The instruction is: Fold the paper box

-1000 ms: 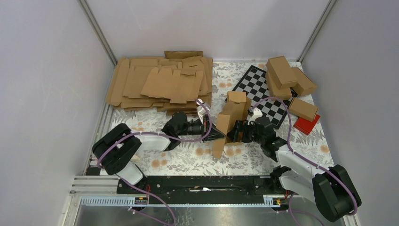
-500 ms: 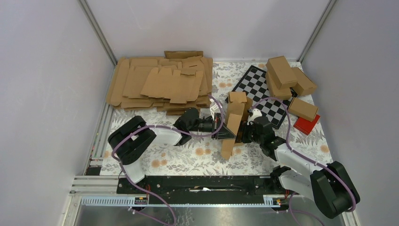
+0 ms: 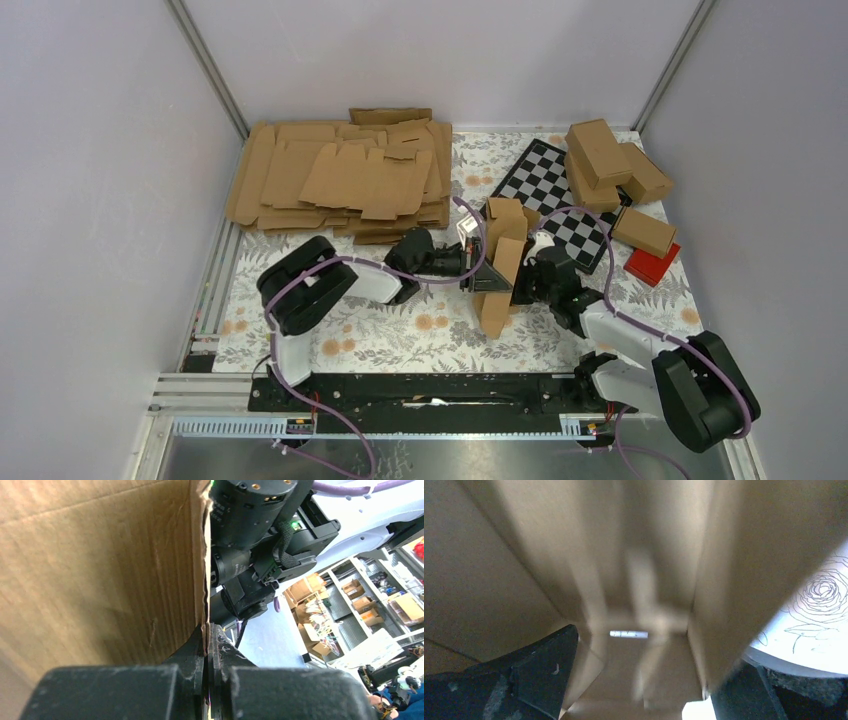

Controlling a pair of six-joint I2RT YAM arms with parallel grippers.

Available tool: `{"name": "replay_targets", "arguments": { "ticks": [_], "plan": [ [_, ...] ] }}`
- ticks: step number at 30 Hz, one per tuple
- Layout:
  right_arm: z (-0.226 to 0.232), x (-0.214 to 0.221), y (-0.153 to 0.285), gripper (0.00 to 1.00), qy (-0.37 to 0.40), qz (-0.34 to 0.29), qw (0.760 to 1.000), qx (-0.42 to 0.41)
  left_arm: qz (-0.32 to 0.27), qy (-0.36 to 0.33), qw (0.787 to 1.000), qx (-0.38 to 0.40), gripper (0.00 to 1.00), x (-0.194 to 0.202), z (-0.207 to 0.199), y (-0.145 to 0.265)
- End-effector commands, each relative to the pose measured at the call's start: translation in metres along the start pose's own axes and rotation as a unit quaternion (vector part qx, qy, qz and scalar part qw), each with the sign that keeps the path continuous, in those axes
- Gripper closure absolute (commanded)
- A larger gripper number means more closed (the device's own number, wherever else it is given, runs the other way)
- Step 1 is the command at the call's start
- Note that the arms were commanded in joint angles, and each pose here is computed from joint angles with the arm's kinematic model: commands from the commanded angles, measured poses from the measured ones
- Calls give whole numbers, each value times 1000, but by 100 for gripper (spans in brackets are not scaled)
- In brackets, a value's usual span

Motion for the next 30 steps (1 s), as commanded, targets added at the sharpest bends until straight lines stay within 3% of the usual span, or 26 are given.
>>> {"name": "replay_targets", "arguments": {
  "ticks": [1,10,17,27,30],
  "plan": [
    [12,-15,-1,5,-1,-22,999,-30,-4,10,999,45,100,-2,-1,-10],
    [12,-15,-7,11,-23,-6,999,-23,-19,30,998,61,100,-2,5,-16],
    [14,-21,1,9,-29,-9,1000,-7,-38,37,995,84,100,-10,-6,2],
    [18,-20,21,11,-30,-33,999,-16,-44,60,997,-1,100,-16,7,47],
    [21,-16,25,5,-24,-21,999,-38,-38,61,997,1,100,-15,7,49]
  ]
}}
Point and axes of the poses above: each gripper's point midway between its finger pads, its own y axis back along the fingers, its own z axis along the line the jaws close on, x = y × z, the point moved 10 cm from there along y, back along the fingers, and after that the axes turned 5 degrees about y, right-handed, at the moved point
